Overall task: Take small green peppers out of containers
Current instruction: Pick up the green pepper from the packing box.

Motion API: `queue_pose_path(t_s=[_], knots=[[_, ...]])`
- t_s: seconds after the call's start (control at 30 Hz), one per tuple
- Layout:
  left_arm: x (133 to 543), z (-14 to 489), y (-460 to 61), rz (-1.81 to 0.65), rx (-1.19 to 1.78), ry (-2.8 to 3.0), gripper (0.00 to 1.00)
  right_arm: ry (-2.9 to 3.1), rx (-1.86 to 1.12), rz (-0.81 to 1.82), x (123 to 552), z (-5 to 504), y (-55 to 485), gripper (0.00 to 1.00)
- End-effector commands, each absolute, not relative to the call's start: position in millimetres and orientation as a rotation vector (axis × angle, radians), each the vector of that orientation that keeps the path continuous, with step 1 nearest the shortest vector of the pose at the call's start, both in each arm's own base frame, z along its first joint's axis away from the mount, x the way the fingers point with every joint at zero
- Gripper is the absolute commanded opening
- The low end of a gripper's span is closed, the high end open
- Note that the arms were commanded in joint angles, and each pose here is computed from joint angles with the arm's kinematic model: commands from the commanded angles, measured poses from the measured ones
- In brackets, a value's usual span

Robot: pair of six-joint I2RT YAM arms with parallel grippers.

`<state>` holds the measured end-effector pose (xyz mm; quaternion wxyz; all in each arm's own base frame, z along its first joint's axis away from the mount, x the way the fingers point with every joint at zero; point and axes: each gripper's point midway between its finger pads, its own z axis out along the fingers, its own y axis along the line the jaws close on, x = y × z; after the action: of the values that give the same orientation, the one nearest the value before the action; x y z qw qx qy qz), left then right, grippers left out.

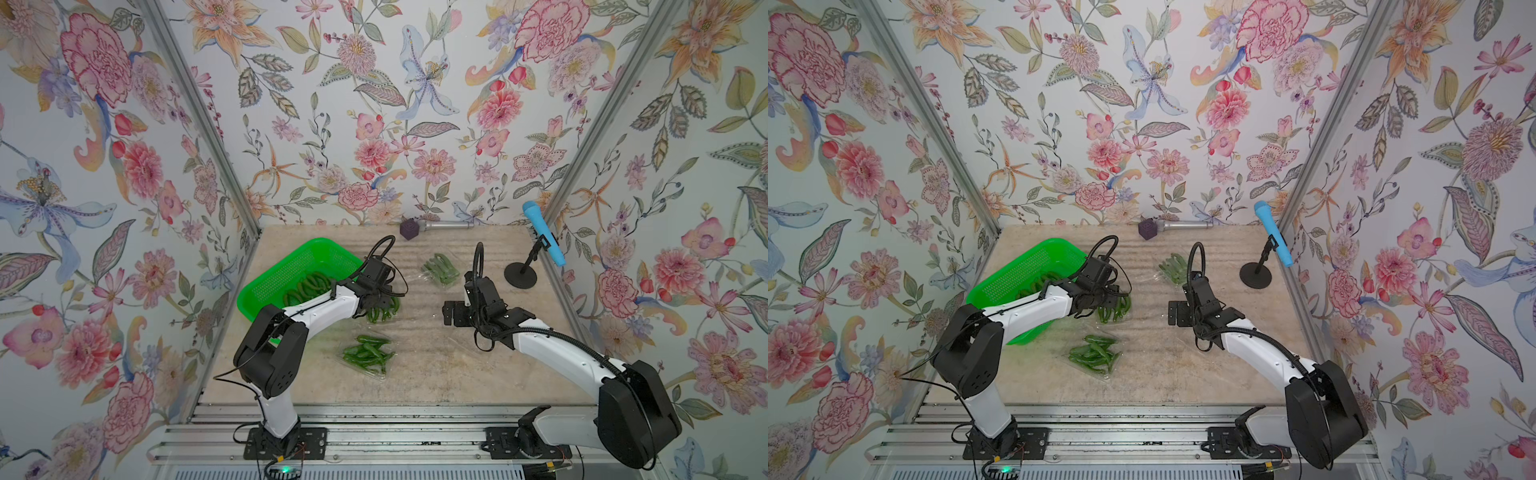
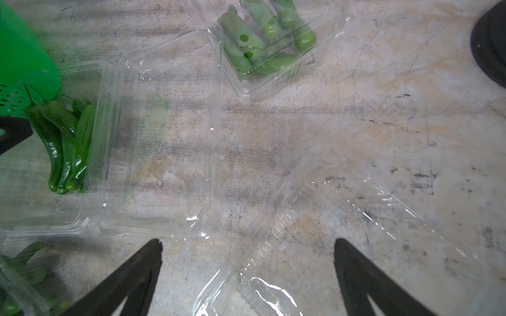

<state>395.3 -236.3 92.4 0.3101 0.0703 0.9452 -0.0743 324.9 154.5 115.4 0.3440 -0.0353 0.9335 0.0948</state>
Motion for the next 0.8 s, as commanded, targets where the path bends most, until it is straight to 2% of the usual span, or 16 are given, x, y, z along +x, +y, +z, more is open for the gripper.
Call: queue_pose_path(t_s=[0.0,0.3,0.77], knots=[[400.5,96.3,-241.8,-0.228,0.129,2.498,0.62,2.430,-0.080,0.276,322.9,112.5,152.8,1.00],[406.8,80.2,-248.7,-0.246,0.086,2.531,0.55,2.437,-0.074,0.302,323.8,109.4,151.0,1.00],[419.5,63.7,-246.3,-0.245,-0.030,2.526,0.55,2.425,-0.103,0.332,321.3,109.7,151.0,1.00]])
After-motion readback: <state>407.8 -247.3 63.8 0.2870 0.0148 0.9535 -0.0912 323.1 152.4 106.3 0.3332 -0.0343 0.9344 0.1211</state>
